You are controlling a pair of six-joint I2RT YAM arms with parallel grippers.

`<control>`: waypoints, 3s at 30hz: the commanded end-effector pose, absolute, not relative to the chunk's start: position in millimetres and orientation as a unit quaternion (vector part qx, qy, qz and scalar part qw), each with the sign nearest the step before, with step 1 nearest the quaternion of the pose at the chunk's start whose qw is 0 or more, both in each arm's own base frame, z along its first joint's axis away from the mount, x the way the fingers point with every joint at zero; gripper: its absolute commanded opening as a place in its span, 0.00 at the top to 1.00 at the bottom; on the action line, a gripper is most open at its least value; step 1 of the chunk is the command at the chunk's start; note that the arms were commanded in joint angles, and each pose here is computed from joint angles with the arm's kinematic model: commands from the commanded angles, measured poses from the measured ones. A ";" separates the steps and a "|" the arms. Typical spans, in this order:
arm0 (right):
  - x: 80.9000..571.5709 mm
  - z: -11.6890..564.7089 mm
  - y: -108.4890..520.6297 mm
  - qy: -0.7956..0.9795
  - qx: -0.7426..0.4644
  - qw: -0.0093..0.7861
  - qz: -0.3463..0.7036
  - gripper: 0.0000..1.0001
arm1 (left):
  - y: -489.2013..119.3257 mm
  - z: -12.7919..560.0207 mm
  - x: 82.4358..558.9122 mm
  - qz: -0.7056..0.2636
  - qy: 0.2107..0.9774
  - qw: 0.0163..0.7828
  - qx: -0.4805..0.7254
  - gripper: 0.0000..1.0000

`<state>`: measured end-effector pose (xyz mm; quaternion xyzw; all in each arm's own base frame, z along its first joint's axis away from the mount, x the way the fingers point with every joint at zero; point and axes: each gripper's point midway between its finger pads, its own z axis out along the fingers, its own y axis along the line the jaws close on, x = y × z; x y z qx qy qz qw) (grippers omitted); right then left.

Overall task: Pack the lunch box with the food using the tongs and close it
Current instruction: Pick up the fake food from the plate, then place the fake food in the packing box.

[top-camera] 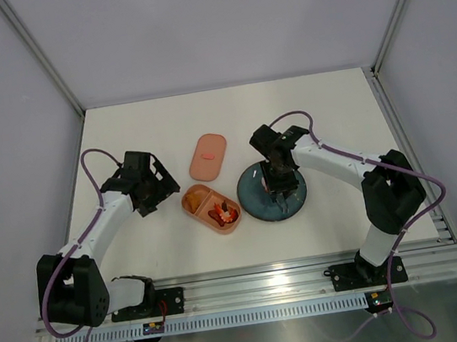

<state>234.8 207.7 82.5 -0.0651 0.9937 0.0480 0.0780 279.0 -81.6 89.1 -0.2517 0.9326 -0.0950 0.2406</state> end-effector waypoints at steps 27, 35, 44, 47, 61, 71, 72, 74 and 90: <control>221.7 86.5 224.5 0.994 -0.042 0.077 0.059 0.51 | -85.7 92.0 283.6 -0.108 0.928 0.254 -0.249 0.10; 216.9 84.7 241.1 0.993 -0.062 0.070 0.069 0.52 | -85.6 91.3 283.5 -0.109 0.928 0.254 -0.250 0.10; 222.8 83.8 243.6 0.993 -0.073 0.072 0.063 0.53 | -85.2 91.1 282.1 -0.109 0.928 0.253 -0.249 0.10; 222.5 84.9 243.5 0.993 -0.076 0.072 0.062 0.55 | -85.1 92.1 283.0 -0.108 0.928 0.254 -0.249 0.10; 228.7 110.0 238.1 0.990 -0.075 0.106 0.057 0.87 | -87.3 94.4 286.4 -0.113 0.928 0.255 -0.248 0.10; 229.5 145.4 258.6 0.983 -0.098 0.135 0.076 0.90 | -86.0 92.7 285.5 -0.109 0.928 0.255 -0.249 0.10; 228.1 148.4 262.6 0.982 -0.103 0.137 0.080 0.90 | -85.8 93.2 285.9 -0.109 0.928 0.256 -0.249 0.10; 221.1 155.4 279.2 0.978 -0.124 0.139 0.095 0.90 | -85.7 92.7 285.5 -0.109 0.928 0.256 -0.249 0.10; 192.6 139.9 351.6 0.961 -0.207 0.105 0.151 0.89 | -83.4 90.4 279.6 -0.106 0.927 0.254 -0.253 0.10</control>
